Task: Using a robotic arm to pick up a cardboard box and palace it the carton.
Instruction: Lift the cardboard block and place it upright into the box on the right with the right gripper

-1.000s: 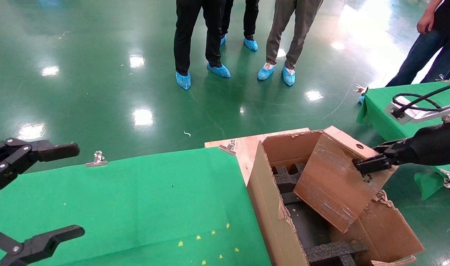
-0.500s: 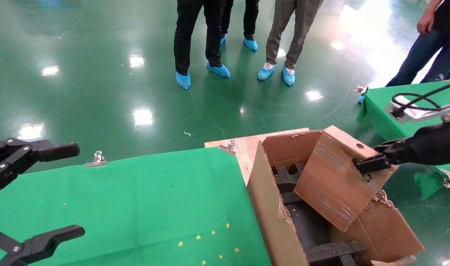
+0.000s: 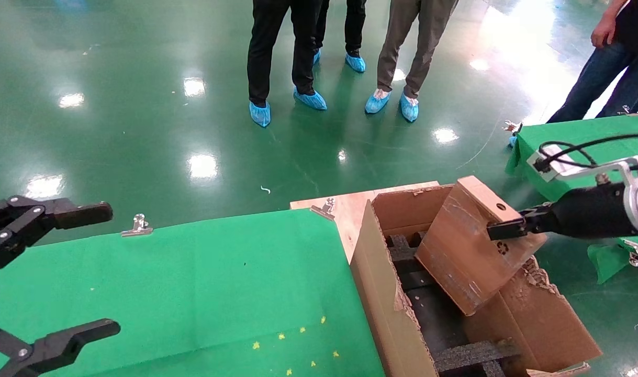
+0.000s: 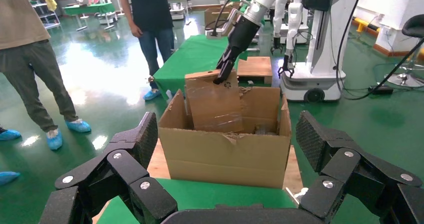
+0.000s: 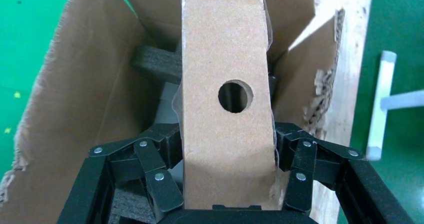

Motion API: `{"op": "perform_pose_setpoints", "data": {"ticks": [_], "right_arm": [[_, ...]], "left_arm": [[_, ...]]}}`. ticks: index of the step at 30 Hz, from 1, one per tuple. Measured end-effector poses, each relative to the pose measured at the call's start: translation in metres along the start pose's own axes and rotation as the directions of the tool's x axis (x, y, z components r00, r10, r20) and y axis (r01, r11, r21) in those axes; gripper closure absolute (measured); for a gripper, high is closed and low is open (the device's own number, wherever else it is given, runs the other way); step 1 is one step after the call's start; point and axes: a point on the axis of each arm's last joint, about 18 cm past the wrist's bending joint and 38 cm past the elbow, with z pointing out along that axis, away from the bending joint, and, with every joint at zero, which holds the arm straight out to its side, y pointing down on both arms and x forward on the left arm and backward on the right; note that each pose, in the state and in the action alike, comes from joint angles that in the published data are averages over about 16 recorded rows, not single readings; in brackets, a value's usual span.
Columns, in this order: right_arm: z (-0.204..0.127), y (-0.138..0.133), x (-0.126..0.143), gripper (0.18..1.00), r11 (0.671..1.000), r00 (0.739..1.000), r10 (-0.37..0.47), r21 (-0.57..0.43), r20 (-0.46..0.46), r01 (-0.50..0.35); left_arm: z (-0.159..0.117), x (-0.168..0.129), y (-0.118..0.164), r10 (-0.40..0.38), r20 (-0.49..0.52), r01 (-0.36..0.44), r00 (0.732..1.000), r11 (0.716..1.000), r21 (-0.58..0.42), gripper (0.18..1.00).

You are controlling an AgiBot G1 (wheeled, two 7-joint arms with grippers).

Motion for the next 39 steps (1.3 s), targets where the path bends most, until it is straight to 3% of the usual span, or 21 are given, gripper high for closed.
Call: {"op": "perform_pose_setpoints", "data": {"ticks": [21, 39], "right_arm": [[-0.011, 0.019, -0.018, 0.861, 0.993, 0.966, 0.109, -0.006, -0.236, -0.114], [0.013, 0.024, -0.028, 0.862, 0.978, 0.939, 0.176, -0.053, -0.297, -0.2]], "left_arm": [[0.0, 0.0, 0.0, 0.0, 0.0, 0.0, 1.0, 1.0, 0.0, 0.183], [0.0, 0.0, 0.0, 0.0, 0.0, 0.0, 1.0, 1.0, 0.0, 0.183]]}}
